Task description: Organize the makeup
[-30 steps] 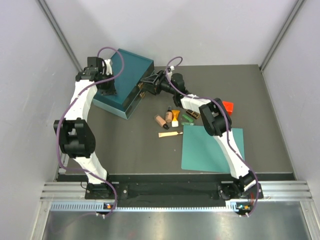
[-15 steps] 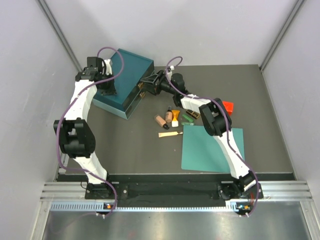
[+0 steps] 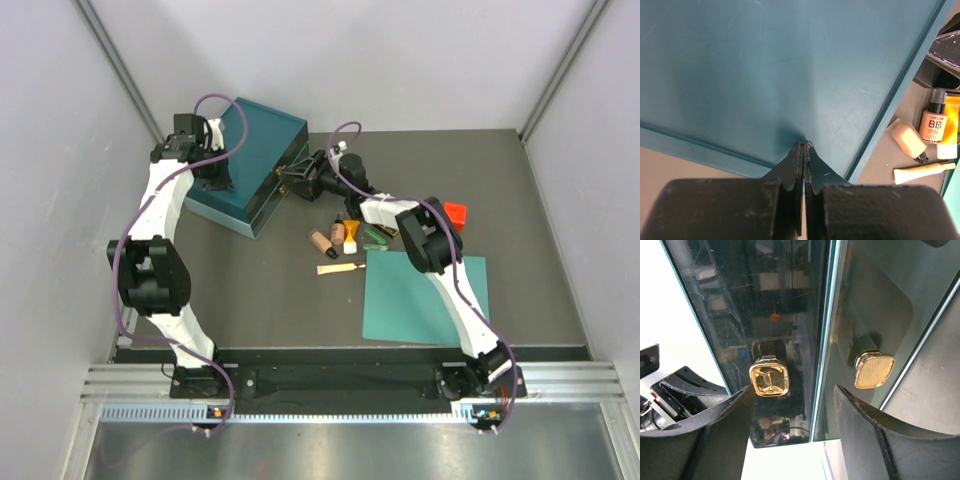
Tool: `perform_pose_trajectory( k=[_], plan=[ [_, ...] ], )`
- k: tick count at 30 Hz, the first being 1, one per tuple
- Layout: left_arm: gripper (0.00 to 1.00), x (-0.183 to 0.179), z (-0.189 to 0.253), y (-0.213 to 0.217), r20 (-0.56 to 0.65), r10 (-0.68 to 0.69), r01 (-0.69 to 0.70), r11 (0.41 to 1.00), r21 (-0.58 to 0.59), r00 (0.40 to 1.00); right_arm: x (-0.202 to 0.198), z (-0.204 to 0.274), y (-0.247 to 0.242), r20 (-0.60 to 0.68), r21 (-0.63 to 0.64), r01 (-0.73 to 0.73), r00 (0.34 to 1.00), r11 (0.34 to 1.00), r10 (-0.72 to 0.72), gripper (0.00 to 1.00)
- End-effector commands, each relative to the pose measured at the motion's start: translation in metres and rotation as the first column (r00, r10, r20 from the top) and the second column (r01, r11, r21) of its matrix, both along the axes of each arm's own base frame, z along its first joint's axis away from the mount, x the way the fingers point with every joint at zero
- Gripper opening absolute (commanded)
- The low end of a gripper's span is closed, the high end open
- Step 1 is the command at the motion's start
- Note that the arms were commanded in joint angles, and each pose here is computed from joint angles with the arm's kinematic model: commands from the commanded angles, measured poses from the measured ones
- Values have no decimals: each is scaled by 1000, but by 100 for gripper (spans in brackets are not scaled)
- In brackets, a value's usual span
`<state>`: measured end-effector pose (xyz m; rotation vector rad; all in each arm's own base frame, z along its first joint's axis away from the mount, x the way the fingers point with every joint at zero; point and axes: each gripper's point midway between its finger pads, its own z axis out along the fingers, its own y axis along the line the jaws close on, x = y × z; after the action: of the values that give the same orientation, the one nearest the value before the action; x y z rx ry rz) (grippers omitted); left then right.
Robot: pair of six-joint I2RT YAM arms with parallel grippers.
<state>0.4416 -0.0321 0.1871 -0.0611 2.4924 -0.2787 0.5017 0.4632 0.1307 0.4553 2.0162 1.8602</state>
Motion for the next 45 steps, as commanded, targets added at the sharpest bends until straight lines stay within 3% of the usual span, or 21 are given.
perform_pose_trajectory(
  k=[1, 10, 12, 16, 19, 45],
  plan=[
    [0, -18, -27, 1, -119, -18, 19, 1000, 14, 993, -6, -1, 11, -2, -37, -13, 1000, 999, 12, 61],
    [0, -19, -29, 2, -130, -20, 23, 999, 22, 991, 2, 4, 27, -2, -33, -15, 1000, 999, 15, 57],
    [0, -19, -30, 2, -133, -20, 23, 999, 22, 991, 4, 4, 29, -6, -27, -10, 1000, 1000, 10, 50],
    [0, -19, -29, 3, -131, -20, 23, 999, 26, 991, 2, 0, 28, -21, -28, -14, 1000, 1000, 13, 16],
    [0, -18, -29, 3, -132, -18, 21, 1000, 23, 991, 0, 0, 24, -23, -35, -12, 1000, 999, 11, 0],
    [0, -15, -36, 4, -150, 3, 1, 1000, 26, 989, -35, 17, -66, 41, -109, -13, 999, 994, 18, 0]
  ],
)
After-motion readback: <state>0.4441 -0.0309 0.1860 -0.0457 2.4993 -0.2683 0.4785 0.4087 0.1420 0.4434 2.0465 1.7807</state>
